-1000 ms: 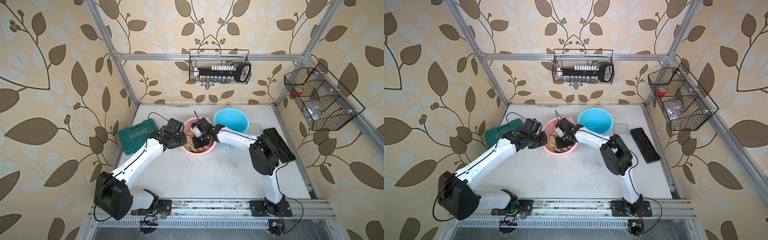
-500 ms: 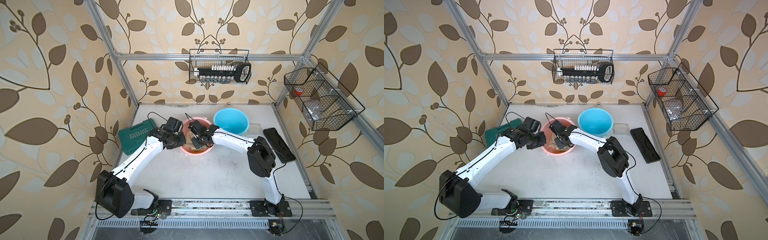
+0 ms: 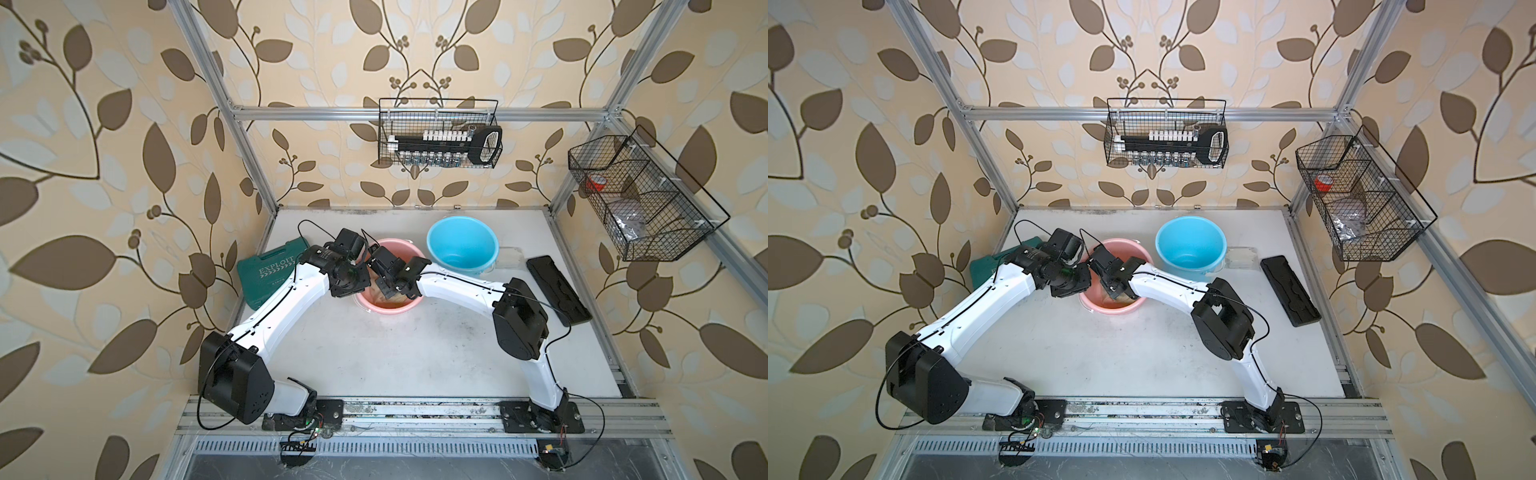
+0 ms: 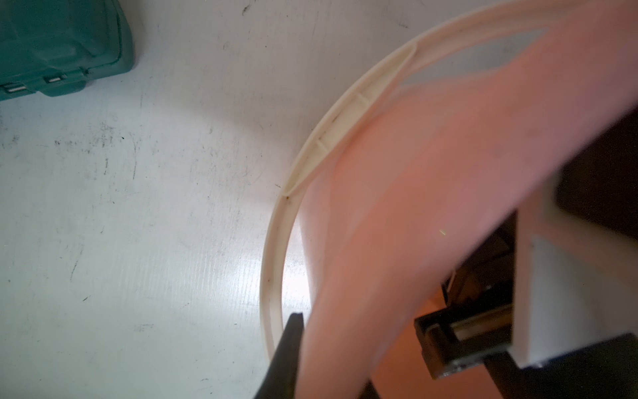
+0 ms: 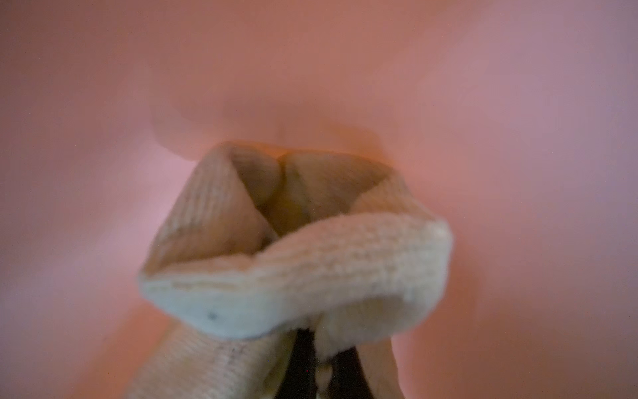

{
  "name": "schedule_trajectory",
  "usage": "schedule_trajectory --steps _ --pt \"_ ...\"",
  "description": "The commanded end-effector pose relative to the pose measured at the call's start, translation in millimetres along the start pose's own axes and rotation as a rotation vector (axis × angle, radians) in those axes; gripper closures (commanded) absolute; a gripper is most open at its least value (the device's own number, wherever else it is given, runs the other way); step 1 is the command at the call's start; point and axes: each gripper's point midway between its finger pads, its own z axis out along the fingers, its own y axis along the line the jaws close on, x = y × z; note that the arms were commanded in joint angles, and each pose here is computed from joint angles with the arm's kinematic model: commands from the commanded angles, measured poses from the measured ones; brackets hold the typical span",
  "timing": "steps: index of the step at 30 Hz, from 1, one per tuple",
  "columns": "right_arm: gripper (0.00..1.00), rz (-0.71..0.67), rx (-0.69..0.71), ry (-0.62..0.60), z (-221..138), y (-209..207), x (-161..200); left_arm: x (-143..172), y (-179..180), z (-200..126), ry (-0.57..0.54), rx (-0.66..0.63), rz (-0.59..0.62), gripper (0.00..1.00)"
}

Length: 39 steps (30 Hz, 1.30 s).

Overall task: Wipe the inside of the bucket with a cloth
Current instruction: Wipe the dirt from the inside of the bucket.

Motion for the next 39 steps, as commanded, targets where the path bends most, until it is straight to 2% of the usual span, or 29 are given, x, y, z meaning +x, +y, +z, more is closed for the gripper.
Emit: schedule_trajectory --steps 1,6,10,19,23,29,33,39 --pt "1.00 0.051 0.150 -0.074 6.4 -29.9 -25.5 35.2 -2.7 -10.2 0.146 0.032 0.075 1.00" --pt "1.00 0.094 0.165 -0.081 22.2 -37.4 -22.5 44.3 -5.1 -8.0 0.187 0.059 0.076 1.00" --pt "1.00 0.106 0.182 -0.027 46.3 -38.1 -15.5 50.8 -5.6 -9.5 0.206 0.078 0.076 1.00" --pt "1.00 0.164 0.135 0.010 76.5 -35.8 -10.2 68.0 -8.5 -9.9 0.288 0.118 0.092 1.00" --pt "1.00 0.193 0.063 0.033 89.7 -25.5 -9.0 74.6 -10.3 -5.6 0.319 0.138 0.087 1.00" --pt "1.00 0.252 -0.149 0.056 98.0 14.5 -4.8 81.1 -13.7 -0.5 0.353 0.164 0.072 1.00" --pt "1.00 0.312 -0.385 0.027 85.2 53.3 -17.0 82.0 -10.0 2.2 0.348 0.150 0.070 1.00" --pt "1.00 0.348 -0.679 0.054 56.3 95.4 -30.3 75.5 -7.5 5.8 0.320 0.124 0.072 1.00"
